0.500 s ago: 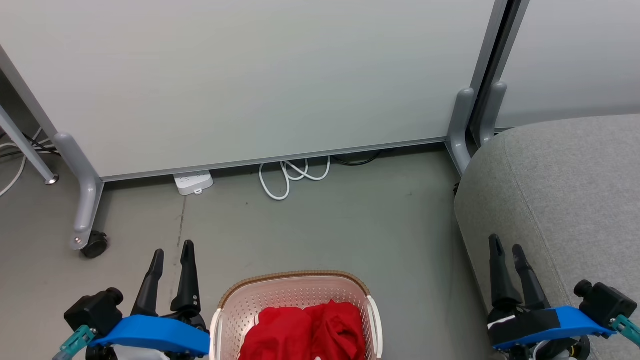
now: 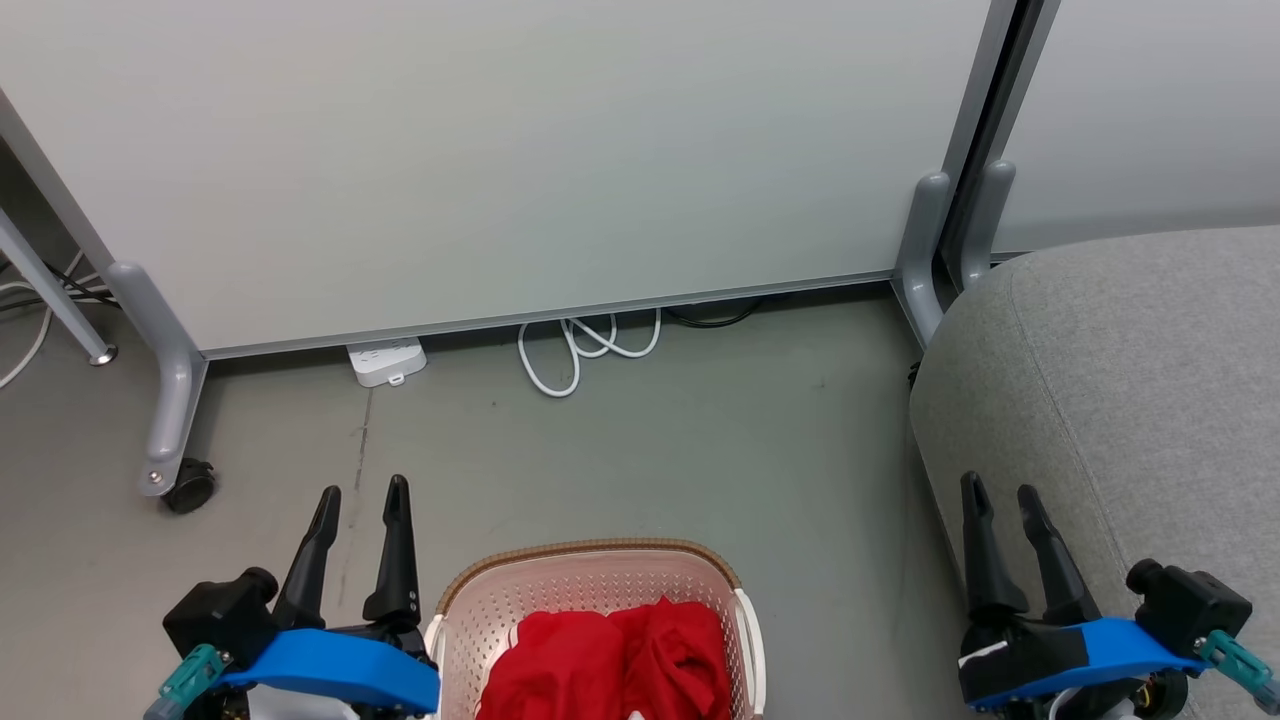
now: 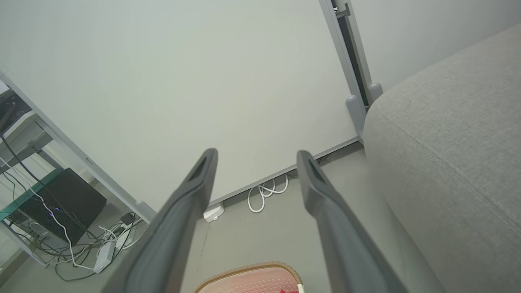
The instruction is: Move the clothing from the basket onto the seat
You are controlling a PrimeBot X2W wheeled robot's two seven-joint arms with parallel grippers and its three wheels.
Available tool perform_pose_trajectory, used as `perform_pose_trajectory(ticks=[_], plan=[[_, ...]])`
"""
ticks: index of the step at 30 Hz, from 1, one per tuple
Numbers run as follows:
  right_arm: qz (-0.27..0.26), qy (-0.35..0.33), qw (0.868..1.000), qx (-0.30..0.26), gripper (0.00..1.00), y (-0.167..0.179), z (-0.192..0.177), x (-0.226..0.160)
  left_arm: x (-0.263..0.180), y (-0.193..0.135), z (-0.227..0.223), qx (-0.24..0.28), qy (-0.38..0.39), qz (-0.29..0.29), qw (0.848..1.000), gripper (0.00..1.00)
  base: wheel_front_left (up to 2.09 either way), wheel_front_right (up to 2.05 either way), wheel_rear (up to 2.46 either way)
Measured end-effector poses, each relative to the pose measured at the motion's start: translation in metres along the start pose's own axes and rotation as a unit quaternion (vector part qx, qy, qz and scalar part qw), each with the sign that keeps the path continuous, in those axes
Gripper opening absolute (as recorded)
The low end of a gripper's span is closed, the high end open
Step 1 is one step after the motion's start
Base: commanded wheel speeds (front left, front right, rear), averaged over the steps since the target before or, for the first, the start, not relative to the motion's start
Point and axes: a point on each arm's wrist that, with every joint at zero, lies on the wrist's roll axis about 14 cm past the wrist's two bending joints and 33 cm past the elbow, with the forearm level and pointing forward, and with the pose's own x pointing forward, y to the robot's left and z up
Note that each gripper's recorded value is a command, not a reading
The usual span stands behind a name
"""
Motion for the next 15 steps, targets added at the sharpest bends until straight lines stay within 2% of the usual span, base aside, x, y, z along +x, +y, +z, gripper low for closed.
perform_pose_trajectory(ticks=[15], plan=[[0.017,-0.003,0.998,-0.065,1.0,0.0067,-0.0012,-0.0009,-0.0008,-0.0087,0.0002,0.065,-0.009,-0.02,0.998,1.0,0.0,0.0,0.0]])
